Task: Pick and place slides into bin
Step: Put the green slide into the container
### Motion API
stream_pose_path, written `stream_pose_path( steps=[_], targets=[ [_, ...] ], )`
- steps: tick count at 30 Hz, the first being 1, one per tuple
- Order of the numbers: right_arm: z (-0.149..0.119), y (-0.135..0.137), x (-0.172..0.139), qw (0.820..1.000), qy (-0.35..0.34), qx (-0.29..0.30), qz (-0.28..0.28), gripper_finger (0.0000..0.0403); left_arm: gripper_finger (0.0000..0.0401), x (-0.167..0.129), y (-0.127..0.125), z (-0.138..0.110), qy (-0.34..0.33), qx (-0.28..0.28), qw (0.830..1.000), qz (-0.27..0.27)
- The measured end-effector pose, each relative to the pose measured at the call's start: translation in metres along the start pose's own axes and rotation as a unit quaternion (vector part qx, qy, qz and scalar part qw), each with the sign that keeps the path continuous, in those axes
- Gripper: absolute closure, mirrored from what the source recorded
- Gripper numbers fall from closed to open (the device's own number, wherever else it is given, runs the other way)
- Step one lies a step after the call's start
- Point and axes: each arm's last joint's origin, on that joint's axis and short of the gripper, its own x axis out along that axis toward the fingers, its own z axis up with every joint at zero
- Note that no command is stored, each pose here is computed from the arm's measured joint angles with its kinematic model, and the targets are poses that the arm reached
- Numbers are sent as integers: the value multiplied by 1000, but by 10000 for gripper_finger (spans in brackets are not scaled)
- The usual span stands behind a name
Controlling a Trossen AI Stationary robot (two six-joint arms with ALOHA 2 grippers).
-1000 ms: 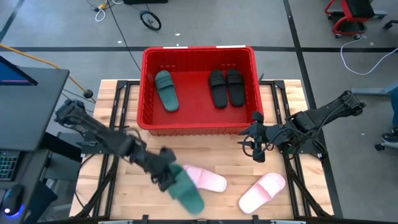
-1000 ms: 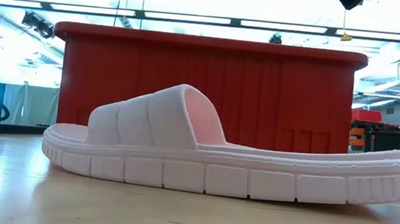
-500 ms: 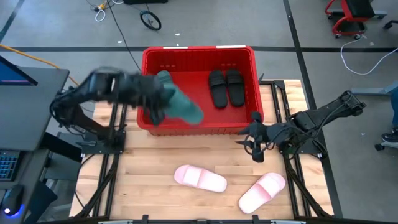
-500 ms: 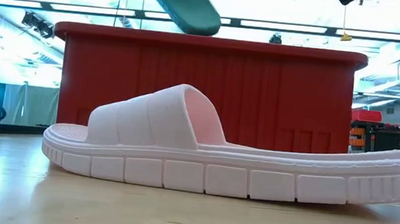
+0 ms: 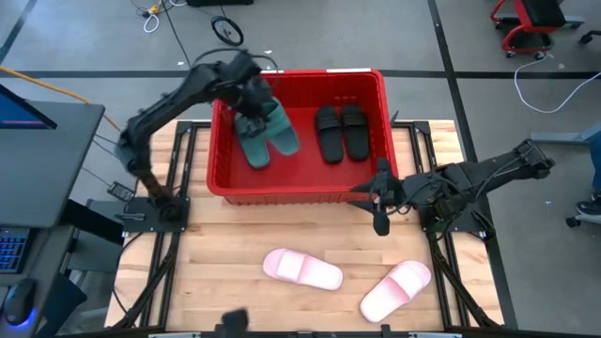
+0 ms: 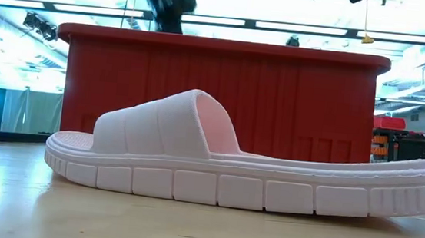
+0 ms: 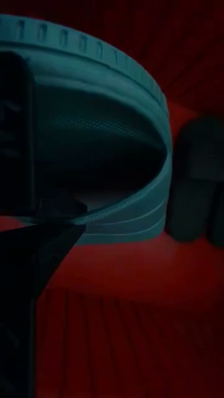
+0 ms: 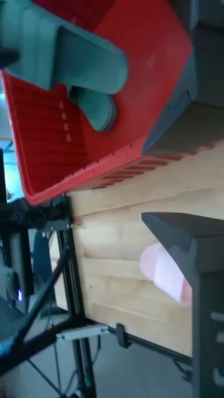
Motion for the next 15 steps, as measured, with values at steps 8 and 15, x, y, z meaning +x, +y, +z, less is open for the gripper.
stream_pose_path(
  steps=[8, 15],
  targets=[
    [1, -9, 10, 998, 6, 48, -29, 241, 389, 95, 62, -12, 87, 4, 996, -20],
    [-5, -11, 30, 996, 31, 68, -52, 241, 359, 125, 105, -20, 89, -53, 991, 86]
  ],
)
